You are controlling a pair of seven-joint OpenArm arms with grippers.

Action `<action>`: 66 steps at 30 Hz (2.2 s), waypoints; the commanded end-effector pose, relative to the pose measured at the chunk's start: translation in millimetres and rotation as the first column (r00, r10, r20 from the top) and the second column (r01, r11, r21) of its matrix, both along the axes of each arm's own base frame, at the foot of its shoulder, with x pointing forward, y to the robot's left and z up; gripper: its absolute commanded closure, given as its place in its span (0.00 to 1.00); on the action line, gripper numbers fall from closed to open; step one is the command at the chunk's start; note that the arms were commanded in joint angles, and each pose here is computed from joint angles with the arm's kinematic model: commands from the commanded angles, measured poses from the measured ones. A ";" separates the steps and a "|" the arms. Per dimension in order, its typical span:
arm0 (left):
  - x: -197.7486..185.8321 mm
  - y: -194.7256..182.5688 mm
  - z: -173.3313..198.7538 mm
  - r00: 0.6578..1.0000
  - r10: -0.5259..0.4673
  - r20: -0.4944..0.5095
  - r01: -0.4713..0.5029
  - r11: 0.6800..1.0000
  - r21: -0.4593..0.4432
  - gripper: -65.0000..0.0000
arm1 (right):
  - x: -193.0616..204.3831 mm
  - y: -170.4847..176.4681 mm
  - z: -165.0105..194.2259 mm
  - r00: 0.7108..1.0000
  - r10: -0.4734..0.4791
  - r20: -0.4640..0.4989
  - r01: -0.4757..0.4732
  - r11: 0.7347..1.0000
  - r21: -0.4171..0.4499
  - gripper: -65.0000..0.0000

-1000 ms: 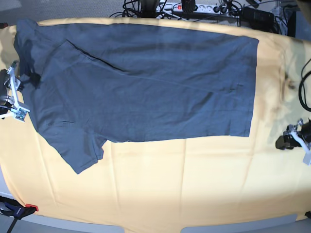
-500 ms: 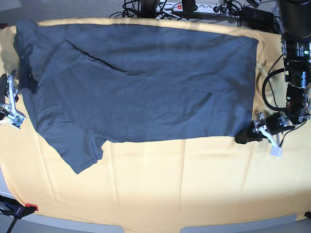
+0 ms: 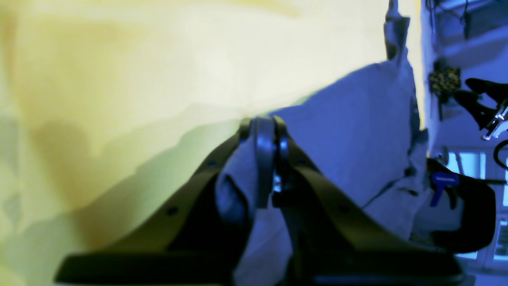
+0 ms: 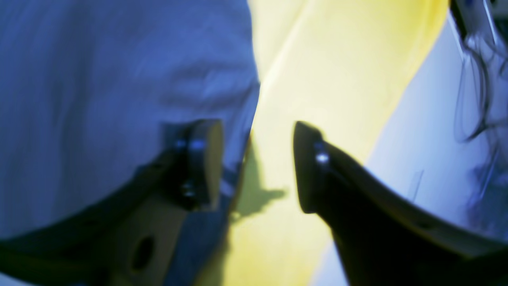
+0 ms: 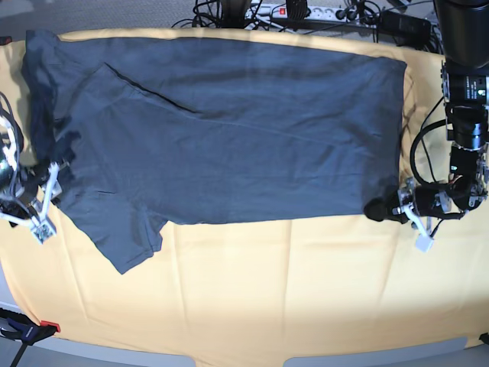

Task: Fold the T-shirt properly
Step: 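Move both grippers to the opposite long edge of the shirt, then grasp that edge with both grippers and lift it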

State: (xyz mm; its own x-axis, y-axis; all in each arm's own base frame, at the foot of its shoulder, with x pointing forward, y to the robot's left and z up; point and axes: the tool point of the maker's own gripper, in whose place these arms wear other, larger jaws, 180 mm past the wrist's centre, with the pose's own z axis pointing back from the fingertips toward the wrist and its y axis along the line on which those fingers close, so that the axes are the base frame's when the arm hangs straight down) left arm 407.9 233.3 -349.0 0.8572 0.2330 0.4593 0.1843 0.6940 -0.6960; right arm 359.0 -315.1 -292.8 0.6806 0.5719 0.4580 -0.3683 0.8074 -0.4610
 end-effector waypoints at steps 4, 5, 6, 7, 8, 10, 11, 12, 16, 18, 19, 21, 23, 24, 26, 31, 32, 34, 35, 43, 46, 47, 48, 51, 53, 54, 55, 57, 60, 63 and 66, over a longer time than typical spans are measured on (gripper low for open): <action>28.7 14.0 39.1 0.994 0.027 0.106 -0.030 0.999 0.021 1.00 | 46.5 -19.9 -1.7 0.986 -0.158 0.058 0.150 0.981 0.127 0.33; 30.9 14.2 42.4 0.993 0.027 0.114 -0.029 0.999 0.022 1.00 | 53.0 -23.6 -9.4 0.980 -0.196 0.042 0.187 0.969 0.162 0.33; 32.4 13.9 44.6 0.993 0.026 0.118 -0.029 0.999 0.021 1.00 | 58.8 -25.7 -17.2 0.974 -0.225 0.019 0.217 0.957 0.194 0.33; 33.2 13.9 45.7 0.992 0.026 0.121 -0.029 0.999 0.021 1.00 | 63.9 -26.2 -24.5 0.968 -0.249 -0.009 0.244 0.941 0.233 0.33; 34.3 13.7 47.2 0.992 0.026 0.124 -0.029 0.999 0.020 1.00 | 68.0 -24.6 -31.5 0.963 -0.266 -0.041 0.266 0.923 0.279 0.33; 35.0 13.9 47.8 0.991 0.028 0.127 -0.031 0.999 0.020 1.00 | 74.7 -20.2 -42.1 0.952 -0.290 -0.101 0.307 0.876 0.371 0.33; 34.8 13.9 47.6 0.992 0.029 0.127 -0.031 0.999 0.020 1.00 | 77.3 -16.8 -45.6 0.948 -0.293 -0.125 0.318 0.851 0.419 0.33; 34.6 13.9 47.3 0.992 0.028 0.126 -0.031 0.999 0.020 1.00 | 78.9 -13.7 -48.3 0.945 -0.292 -0.144 0.325 0.822 0.467 0.33; 34.7 14.1 47.5 0.992 0.029 0.127 -0.031 0.999 0.020 1.00 | 85.9 2.9 -47.9 0.950 -0.267 -0.160 0.305 0.698 0.648 0.33; 34.6 13.9 47.3 0.992 0.028 0.126 -0.031 0.999 0.020 1.00 | 86.0 9.7 -49.6 0.953 -0.260 -0.156 0.294 0.658 0.693 0.33; 34.7 13.9 47.3 0.992 0.028 0.126 -0.031 0.999 0.020 1.00 | 85.2 15.2 -52.0 0.956 -0.248 -0.155 0.283 0.647 0.708 0.33; 35.0 13.9 47.8 0.991 0.029 0.127 -0.032 0.999 0.019 1.00 | 80.9 28.6 -60.9 0.963 -0.213 -0.164 0.264 0.639 0.723 0.33; 35.4 13.8 47.9 0.991 0.031 0.129 -0.034 0.999 0.018 1.00 | 76.3 44.1 -70.3 0.970 -0.170 -0.174 0.243 0.636 0.733 0.33; 35.5 14.1 48.1 0.991 0.031 0.130 -0.034 0.999 0.018 1.00 | 75.3 50.6 -72.7 0.973 -0.152 -0.175 0.231 0.633 0.738 0.34; 35.5 13.9 48.1 0.991 0.031 0.130 -0.034 0.999 0.018 1.00 | 76.6 59.9 -72.6 0.979 -0.123 -0.165 0.205 0.631 0.749 0.36; 36.3 17.2 49.7 0.990 0.039 0.137 -0.043 0.999 0.020 1.00 | 93.5 62.3 -49.0 0.992 -0.095 -0.079 0.122 0.630 0.767 0.85; 37.8 17.8 51.1 0.988 0.045 0.147 -0.049 0.999 0.018 1.00 | 97.5 61.6 -42.8 0.994 -0.091 -0.065 0.108 0.634 0.766 0.96; 39.9 16.7 54.1 0.984 0.043 0.173 -0.046 0.999 0.014 1.00 | 108.0 60.6 -27.8 0.995 -0.093 -0.031 0.083 0.634 0.769 1.00; 41.2 16.1 55.6 0.982 0.044 0.186 -0.046 0.999 0.010 1.00 | 112.8 59.3 -20.9 0.995 -0.096 -0.012 0.071 0.636 0.769 1.00; 68.7 24.2 60.5 0.930 0.111 0.350 -0.149 0.985 0.086 1.00 | 145.4 42.0 8.9 0.972 -0.119 0.204 -0.048 0.747 0.663 1.00; 79.6 19.1 62.3 0.907 0.106 0.408 -0.169 0.978 0.120 1.00 | 147.3 42.3 10.3 0.968 -0.115 0.221 -0.059 0.755 0.653 1.00; 83.9 15.0 64.7 0.900 0.099 0.425 -0.168 0.978 0.128 1.00 | 148.8 42.1 13.0 0.966 -0.117 0.232 -0.066 0.754 0.653 1.00; 89.1 10.3 69.7 0.893 0.091 0.441 -0.164 0.978 0.131 1.00 | 149.6 42.2 14.3 0.964 -0.118 0.239 -0.070 0.753 0.655 1.00; 103.2 -4.8 87.6 0.877 0.066 0.477 -0.145 0.981 0.129 1.00 | 151.1 42.5 17.0 0.963 -0.118 0.244 -0.074 0.752 0.655 1.00; 111.3 -9.4 101.4 0.866 0.051 0.497 -0.136 0.981 0.136 1.00 | 151.8 42.1 18.6 0.962 -0.118 0.246 -0.075 0.752 0.654 1.00; 114.1 -9.7 108.1 0.864 0.043 0.502 -0.131 0.981 0.141 1.00 | 151.7 41.1 19.0 0.962 -0.119 0.247 -0.074 0.753 0.654 1.00; 116.0 -9.7 113.2 0.865 0.032 0.501 -0.123 0.981 0.150 1.00 | 151.9 40.5 20.2 0.961 -0.121 0.247 -0.074 0.751 0.656 1.00; 116.5 -10.8 120.3 0.876 0.008 0.482 -0.098 0.982 0.162 1.00 | 150.1 36.8 21.2 0.963 -0.127 0.237 -0.065 0.747 0.661 1.00; 112.2 -12.3 127.9 0.894 -0.001 0.448 -0.064 0.990 0.129 1.00 | 144.8 32.8 26.5 0.969 -0.137 0.204 -0.045 0.720 0.693 1.00; 106.4 -12.5 131.2 0.906 0.005 0.424 -0.043 0.996 0.082 1.00 | 141.0 32.2 34.0 0.975 -0.122 0.185 -0.042 0.718 0.695 1.00; 96.1 -20.0 129.0 0.927 -0.031 0.373 0.014 0.999 0.049 1.00 | 136.1 31.5 42.6 0.980 -0.108 0.170 -0.044 0.709 0.703 1.00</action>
